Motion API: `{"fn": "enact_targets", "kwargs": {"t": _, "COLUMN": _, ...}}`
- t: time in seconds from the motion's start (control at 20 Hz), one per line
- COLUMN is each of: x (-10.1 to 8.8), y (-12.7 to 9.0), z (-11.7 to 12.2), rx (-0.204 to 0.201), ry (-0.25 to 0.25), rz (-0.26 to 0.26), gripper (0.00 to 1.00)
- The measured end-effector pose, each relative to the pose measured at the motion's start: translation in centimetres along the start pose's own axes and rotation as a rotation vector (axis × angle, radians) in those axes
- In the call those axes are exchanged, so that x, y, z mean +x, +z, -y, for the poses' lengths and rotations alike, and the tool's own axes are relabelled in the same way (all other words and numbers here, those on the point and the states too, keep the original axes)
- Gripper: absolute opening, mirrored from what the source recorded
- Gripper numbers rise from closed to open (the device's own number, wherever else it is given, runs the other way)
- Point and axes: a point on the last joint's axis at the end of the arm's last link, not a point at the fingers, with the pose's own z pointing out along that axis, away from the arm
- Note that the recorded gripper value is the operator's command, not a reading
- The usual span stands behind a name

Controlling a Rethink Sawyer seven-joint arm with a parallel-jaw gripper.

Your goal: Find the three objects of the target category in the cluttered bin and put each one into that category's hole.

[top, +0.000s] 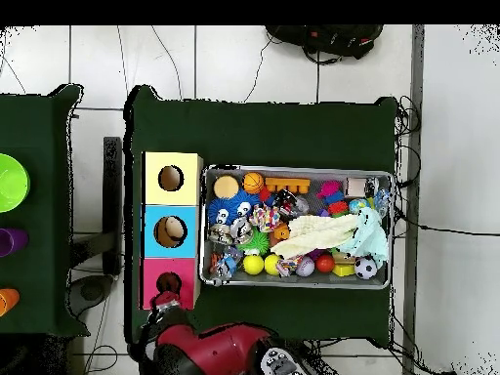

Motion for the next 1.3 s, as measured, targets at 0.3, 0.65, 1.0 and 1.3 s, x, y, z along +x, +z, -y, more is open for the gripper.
{"fn": "enact_targets", "kwargs": {"t": 0.3, "x": -0.4, "y": 0.0, "z": 0.0, "rx": -0.003, "ry": -0.029, "rz": -0.023, "gripper": 1.00}}
{"fn": "enact_targets", "kwargs": {"t": 0.65, "x": -0.9, "y": 0.1, "z": -0.6, "rx": 0.044, "ry": -0.025, "rz": -0.056, "gripper": 1.00}}
{"fn": "enact_targets", "kwargs": {"t": 1.0, "x": -1.1, "y": 0.4, "z": -2.2, "rx": 0.169, "ry": 0.011, "rz": -0.054, "gripper": 1.00}}
{"fn": "enact_targets", "kwargs": {"t": 1.3, "x": -1.3, "y": 0.8, "z": -4.4, "rx": 0.361, "ry": 0.026, "rz": -0.017, "gripper": 1.00}}
